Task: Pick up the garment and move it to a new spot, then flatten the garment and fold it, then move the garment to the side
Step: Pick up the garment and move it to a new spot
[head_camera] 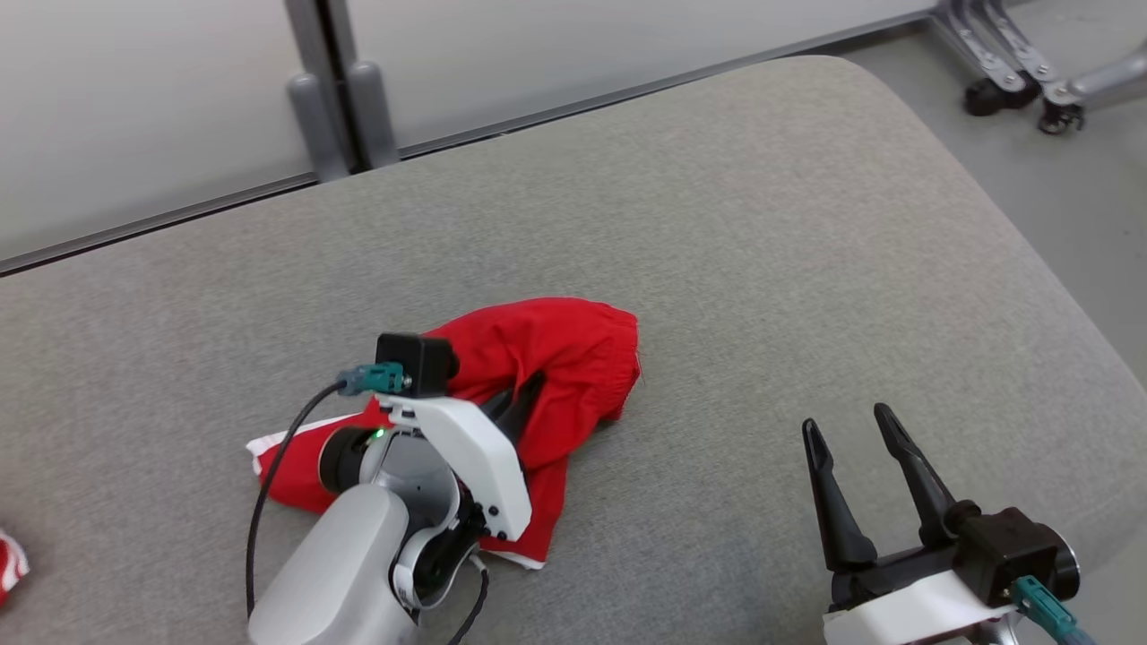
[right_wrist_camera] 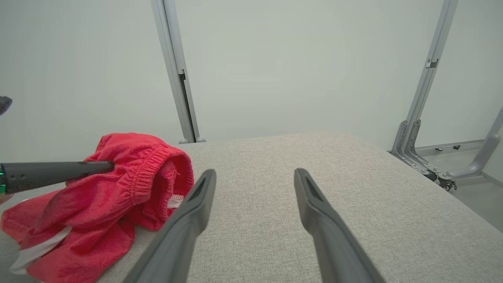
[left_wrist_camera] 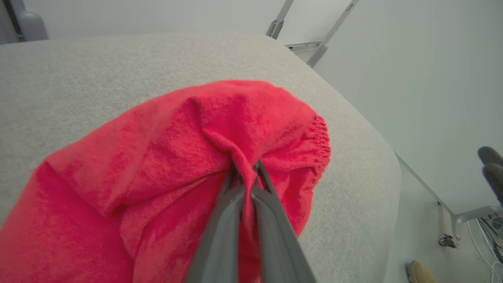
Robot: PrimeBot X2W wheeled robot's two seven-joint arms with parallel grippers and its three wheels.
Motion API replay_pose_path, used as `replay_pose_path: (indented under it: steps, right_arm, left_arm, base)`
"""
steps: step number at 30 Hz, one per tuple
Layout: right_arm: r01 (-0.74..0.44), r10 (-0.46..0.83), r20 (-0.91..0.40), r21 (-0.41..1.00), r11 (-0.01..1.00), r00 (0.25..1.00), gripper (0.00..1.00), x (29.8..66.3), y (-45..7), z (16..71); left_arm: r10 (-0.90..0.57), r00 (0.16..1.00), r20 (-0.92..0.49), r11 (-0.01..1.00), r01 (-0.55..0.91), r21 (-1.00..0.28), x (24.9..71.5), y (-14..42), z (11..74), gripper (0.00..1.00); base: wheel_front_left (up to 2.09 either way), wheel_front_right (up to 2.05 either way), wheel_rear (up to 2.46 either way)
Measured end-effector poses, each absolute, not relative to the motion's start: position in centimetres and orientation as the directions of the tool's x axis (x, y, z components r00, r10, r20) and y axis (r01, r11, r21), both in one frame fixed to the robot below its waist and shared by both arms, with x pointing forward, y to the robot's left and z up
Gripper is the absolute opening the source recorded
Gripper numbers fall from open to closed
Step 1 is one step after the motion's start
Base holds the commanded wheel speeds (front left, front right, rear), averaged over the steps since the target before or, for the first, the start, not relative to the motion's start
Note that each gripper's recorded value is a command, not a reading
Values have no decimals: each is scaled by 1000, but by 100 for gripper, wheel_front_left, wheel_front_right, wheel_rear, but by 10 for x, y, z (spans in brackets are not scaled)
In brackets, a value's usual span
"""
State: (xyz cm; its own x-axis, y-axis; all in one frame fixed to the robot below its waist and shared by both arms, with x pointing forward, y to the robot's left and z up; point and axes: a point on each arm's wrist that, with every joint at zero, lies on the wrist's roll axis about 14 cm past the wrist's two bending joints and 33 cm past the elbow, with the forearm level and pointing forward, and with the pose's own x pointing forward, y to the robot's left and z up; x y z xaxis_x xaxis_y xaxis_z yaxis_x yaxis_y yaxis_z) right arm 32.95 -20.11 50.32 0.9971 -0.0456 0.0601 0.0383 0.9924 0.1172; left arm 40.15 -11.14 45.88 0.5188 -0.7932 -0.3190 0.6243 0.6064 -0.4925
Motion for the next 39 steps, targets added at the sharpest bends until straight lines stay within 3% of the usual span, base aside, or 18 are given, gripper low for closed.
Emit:
replay_pose_path:
  steps: [1, 4, 9, 15, 24, 29, 39]
  right_arm:
    - [49, -56, 54, 117, 992, 997, 100, 327, -204, 502]
    - [64, -70, 44, 124, 990, 997, 100, 322, -206, 499]
    - [53, -60, 54, 120, 991, 997, 100, 323, -204, 501]
    - [18, -24, 79, 77, 997, 997, 100, 323, -196, 507]
    - [-54, 50, 128, 32, 998, 991, 100, 327, -182, 521]
    - [-78, 74, 133, 22, 997, 988, 100, 325, -178, 521]
    - [-107, 103, 102, 31, 994, 989, 100, 317, -168, 510]
  left_arm:
    - [-790, 509, -341, 611, 610, -504, 400, -113, 447, 0]
    - [-785, 505, -359, 619, 606, -500, 395, -118, 426, 100]
    - [-757, 606, -244, 642, 621, -451, 405, -110, 441, 100]
    - [-636, 768, -77, 741, 580, -339, 402, -66, 469, 100]
    - [-303, 953, -2, 924, 294, -246, 373, 65, 488, 100]
    - [-120, 993, -12, 970, 114, -213, 336, 128, 484, 100]
    - [56, 998, -16, 982, -58, -182, 284, 182, 476, 100]
  base:
    - [0, 0, 0]
    - [0, 0, 0]
    - [0, 0, 0]
    - [0, 0, 0]
    - [0, 0, 0]
    - [0, 0, 0]
    - [0, 0, 0]
